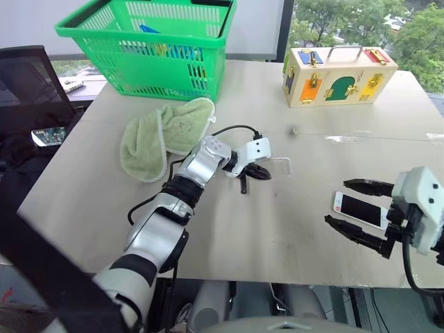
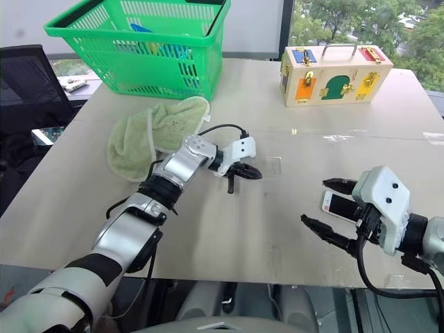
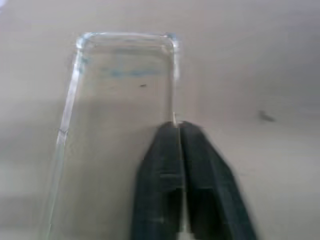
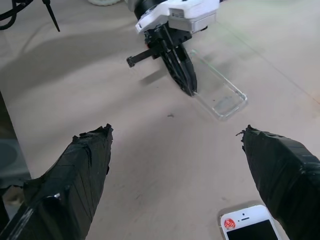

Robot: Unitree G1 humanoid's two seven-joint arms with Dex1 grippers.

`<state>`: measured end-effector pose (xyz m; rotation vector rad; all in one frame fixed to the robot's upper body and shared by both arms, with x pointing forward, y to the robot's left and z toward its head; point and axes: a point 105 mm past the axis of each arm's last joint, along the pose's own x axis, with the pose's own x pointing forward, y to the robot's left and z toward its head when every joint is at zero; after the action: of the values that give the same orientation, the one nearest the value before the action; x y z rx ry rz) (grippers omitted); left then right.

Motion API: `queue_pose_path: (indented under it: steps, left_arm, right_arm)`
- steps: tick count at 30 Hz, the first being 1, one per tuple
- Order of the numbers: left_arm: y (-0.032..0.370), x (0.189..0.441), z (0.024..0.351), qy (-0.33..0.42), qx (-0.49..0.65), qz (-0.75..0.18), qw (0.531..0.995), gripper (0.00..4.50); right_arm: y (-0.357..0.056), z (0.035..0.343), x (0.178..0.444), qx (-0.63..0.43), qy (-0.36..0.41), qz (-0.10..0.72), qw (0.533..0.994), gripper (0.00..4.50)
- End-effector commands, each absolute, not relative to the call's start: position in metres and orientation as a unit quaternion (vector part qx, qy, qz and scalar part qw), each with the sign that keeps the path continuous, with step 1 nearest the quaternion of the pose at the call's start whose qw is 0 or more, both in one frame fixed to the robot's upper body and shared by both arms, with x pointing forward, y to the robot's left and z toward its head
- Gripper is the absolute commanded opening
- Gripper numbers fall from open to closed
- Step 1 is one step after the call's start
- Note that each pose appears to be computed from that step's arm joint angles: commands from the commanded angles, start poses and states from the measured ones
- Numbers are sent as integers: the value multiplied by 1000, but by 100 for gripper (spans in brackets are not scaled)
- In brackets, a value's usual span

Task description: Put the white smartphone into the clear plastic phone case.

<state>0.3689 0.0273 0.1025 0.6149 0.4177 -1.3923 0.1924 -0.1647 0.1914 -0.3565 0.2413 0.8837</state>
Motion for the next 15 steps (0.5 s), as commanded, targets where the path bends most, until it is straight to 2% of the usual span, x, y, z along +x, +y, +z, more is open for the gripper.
queue_pose_path:
  steps: [1,8,15]
  left_arm:
    - [29,359,103,194,264,-641,694,4]
    - [35,327,117,201,253,-659,679,4]
    - [26,312,104,196,257,-674,664,4]
  right_arm:
    - [-165,198,190,-185,100,422,882,450]
    - [-165,196,187,-187,102,415,884,450]
    - [-165,192,186,-187,107,414,885,450]
